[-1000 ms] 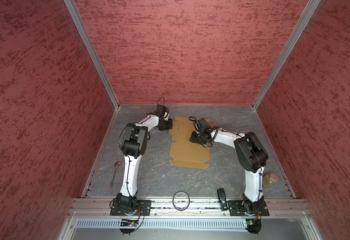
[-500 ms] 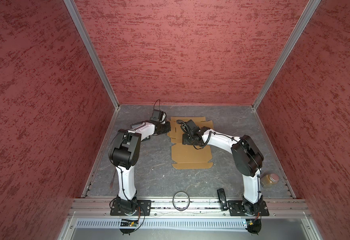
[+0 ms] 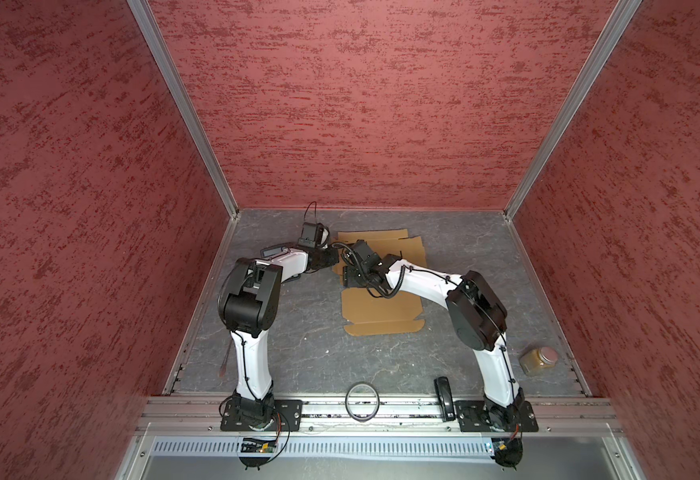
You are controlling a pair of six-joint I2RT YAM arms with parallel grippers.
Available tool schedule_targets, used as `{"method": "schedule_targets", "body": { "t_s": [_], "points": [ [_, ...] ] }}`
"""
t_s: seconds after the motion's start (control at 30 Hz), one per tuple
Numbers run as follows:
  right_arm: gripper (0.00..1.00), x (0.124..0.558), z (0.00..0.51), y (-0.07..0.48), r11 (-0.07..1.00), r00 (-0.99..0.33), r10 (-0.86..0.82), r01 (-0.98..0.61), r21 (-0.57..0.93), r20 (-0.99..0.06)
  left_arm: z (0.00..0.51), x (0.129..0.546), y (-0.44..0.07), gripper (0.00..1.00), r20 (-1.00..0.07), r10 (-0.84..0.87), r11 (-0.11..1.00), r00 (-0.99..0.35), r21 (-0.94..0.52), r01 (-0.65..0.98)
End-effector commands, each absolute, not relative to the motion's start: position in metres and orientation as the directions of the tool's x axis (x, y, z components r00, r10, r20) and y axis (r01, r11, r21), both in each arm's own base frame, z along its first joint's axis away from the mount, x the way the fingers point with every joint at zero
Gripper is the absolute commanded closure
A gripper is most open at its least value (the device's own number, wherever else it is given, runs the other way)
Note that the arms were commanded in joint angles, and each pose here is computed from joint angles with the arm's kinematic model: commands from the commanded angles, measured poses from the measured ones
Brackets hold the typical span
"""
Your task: Fold the paper box
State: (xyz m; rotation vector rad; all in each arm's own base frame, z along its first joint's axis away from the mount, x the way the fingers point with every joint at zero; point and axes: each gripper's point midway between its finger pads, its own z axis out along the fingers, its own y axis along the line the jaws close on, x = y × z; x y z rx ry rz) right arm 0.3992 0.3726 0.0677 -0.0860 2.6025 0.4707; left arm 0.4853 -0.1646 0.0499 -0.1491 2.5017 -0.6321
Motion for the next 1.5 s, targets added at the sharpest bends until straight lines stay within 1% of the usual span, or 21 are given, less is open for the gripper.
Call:
{"method": "schedule_targets", "body": {
  "t_s": [0.0, 0.33, 0.6, 0.9, 1.07, 1.23, 1.47],
  "points": [
    [0.27, 0.407, 0.066, 0.375, 0.947, -0.861, 0.032, -0.136, 0.29, -0.507, 0.04, 0.49, -0.164, 0.99, -0.47, -0.233, 0.872, -0.851, -0.488, 0.03],
    [0.27, 0.414, 0.055, 0.388, 0.95, -0.867, 0.015, -0.143, 0.277, -0.499, 0.019, 0.486, -0.153, 0.99, -0.407, -0.22, 0.885, -0.886, -0.465, -0.007],
    [0.26, 0.414, 0.053, 0.4, 0.953, -0.869, -0.018, -0.164, 0.253, -0.495, 0.015, 0.485, -0.155, 0.99, -0.399, -0.223, 0.879, -0.889, -0.476, -0.007],
    [0.25, 0.411, 0.031, 0.401, 0.965, -0.887, -0.053, -0.165, 0.206, -0.459, 0.015, 0.485, -0.157, 1.0, -0.395, -0.224, 0.875, -0.891, -0.483, -0.005],
    [0.26, 0.413, 0.025, 0.397, 0.973, -0.887, -0.063, -0.156, 0.169, -0.457, 0.015, 0.485, -0.157, 1.0, -0.396, -0.222, 0.875, -0.891, -0.484, -0.003],
    [0.31, 0.414, 0.023, 0.394, 0.978, -0.888, -0.061, -0.144, 0.151, -0.455, 0.015, 0.485, -0.158, 1.0, -0.397, -0.22, 0.876, -0.891, -0.483, -0.001],
    [0.46, 0.412, 0.018, 0.39, 0.982, -0.895, -0.043, -0.12, 0.147, -0.445, 0.015, 0.485, -0.158, 1.0, -0.398, -0.219, 0.876, -0.891, -0.482, 0.0]
  ]
}}
